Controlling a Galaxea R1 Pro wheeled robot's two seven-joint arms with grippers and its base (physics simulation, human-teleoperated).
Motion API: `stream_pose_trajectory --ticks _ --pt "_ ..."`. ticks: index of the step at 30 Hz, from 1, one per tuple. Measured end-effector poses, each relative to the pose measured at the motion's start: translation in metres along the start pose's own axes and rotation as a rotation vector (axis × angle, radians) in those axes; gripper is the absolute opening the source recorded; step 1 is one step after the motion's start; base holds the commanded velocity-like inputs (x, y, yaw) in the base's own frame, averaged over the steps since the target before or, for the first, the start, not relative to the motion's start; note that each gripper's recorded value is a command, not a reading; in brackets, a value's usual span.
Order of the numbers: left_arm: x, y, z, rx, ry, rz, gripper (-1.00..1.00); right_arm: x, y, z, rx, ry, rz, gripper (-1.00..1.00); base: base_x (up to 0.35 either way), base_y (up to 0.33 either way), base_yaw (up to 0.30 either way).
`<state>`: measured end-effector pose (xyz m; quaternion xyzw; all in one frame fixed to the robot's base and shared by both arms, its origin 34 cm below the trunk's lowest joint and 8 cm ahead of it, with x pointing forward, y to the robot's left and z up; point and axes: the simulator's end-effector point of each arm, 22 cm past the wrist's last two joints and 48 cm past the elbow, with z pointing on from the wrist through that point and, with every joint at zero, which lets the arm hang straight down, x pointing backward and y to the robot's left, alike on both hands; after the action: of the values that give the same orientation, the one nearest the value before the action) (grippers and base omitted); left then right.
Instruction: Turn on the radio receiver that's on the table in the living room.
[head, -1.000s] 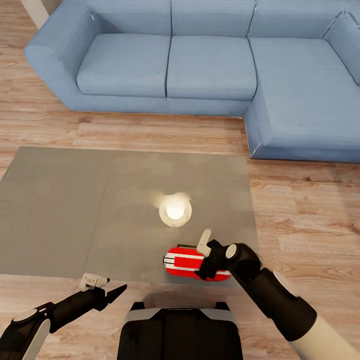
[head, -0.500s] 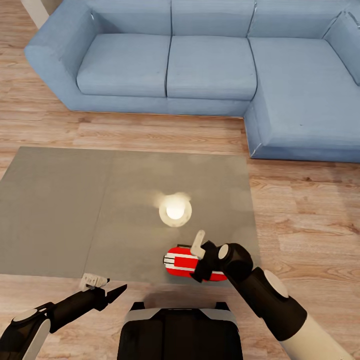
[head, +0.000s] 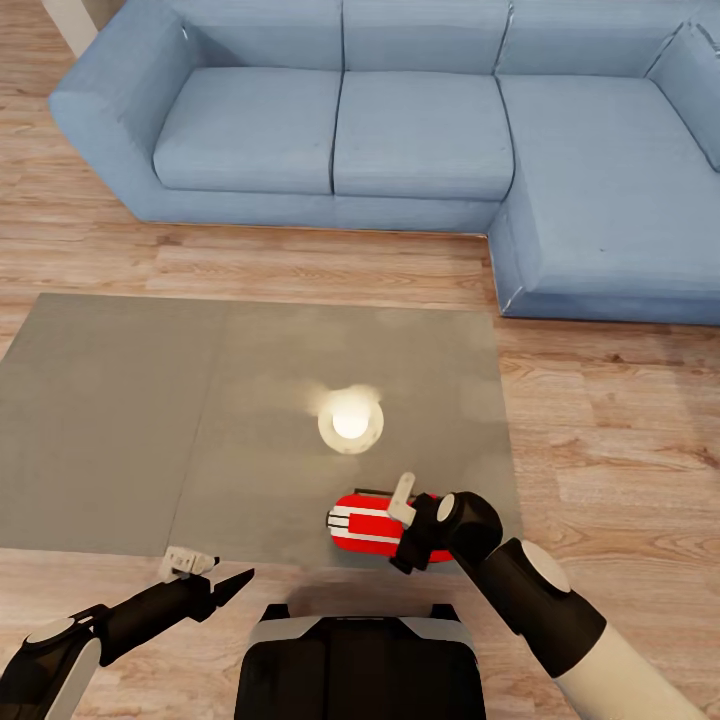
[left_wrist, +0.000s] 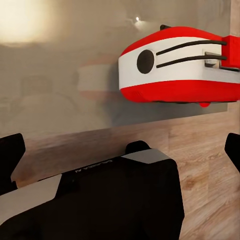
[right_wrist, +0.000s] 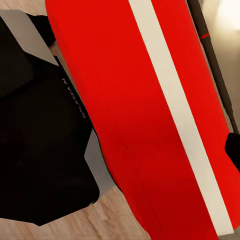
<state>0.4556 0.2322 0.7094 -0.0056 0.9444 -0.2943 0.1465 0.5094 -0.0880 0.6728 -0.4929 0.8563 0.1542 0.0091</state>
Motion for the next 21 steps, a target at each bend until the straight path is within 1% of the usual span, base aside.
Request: stream_pose_trajectory --ticks 10,15,21 --pt "0.0003 -0.0001 0.0 0.0 0.0 0.0 1.0 0.0032 -0.0026 0.0011 0.008 0.008 -0.005 1.0 0.0 0.0 0.0" --pt "-0.0032 -0.0007 0.0005 0.0 -0.016 0.01 1.0 0.0043 -0.0036 0.0012 0.01 0.01 -0.005 1.0 0.0 0.0 0.0" --pt "-0.004 -0.001 0.0009 0.001 -0.021 0.012 1.0 0.009 -0.0049 0.0037 0.009 0.02 0.003 1.0 0.0 0.0 0.0"
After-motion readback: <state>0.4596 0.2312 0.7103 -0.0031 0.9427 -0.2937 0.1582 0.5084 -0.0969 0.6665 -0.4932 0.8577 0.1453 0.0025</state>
